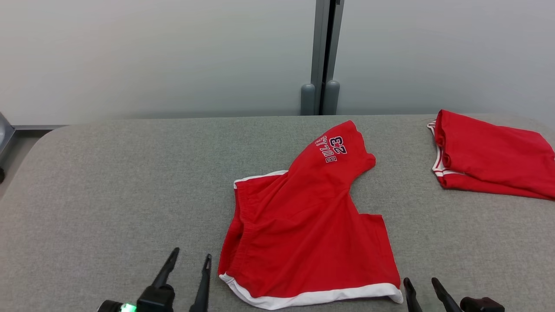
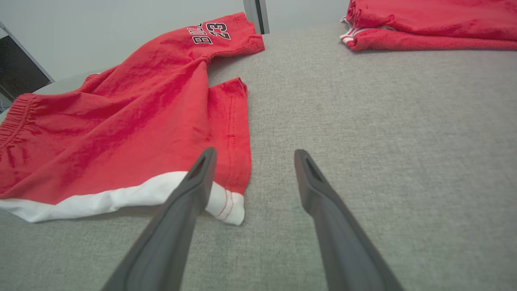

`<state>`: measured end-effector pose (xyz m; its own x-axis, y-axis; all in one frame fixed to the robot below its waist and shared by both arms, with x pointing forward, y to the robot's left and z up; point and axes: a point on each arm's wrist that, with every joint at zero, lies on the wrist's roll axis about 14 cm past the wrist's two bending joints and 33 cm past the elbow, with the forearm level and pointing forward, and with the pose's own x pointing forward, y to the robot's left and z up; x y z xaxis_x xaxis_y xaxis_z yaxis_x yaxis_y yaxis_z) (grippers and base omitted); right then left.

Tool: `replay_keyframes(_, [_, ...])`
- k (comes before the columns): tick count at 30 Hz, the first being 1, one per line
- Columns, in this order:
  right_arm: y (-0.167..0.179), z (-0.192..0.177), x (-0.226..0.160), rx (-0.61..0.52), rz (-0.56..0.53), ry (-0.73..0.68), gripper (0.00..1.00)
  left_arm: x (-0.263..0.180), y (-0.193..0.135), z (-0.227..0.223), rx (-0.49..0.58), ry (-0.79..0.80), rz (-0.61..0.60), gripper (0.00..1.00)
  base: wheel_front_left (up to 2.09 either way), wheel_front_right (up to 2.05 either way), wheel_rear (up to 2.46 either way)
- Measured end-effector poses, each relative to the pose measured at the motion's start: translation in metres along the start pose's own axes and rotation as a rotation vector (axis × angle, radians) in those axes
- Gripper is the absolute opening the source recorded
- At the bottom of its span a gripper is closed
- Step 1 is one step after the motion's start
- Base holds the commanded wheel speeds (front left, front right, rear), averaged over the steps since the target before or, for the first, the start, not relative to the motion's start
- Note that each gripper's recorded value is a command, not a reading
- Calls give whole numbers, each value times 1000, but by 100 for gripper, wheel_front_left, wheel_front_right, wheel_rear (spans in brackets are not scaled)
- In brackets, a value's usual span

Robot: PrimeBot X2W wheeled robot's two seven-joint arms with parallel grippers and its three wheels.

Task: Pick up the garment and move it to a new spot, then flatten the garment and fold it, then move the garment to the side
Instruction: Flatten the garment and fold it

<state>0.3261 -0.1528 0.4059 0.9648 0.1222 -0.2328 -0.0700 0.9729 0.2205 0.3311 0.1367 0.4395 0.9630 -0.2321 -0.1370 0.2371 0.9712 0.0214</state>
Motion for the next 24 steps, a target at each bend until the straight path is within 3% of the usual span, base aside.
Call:
replay_keyframes(4, [1, -5, 4, 0, 2, 21, 100, 6, -30, -10, 20, 37, -128, 100, 0, 0, 0])
replay_keyframes(9, [5, -14, 5, 1, 16, 51, 100, 6, -44, -35, 55, 127, -226, 100, 0, 0, 0])
replay_keyframes(23, [16, -40, 6, 24, 44, 146, 100, 17, -54, -66, 93, 261, -329, 100, 0, 0, 0])
replay_keyframes(24, [18, -43, 5, 22, 49, 155, 100, 16, -55, -70, 91, 273, -332, 93, 0, 0, 0])
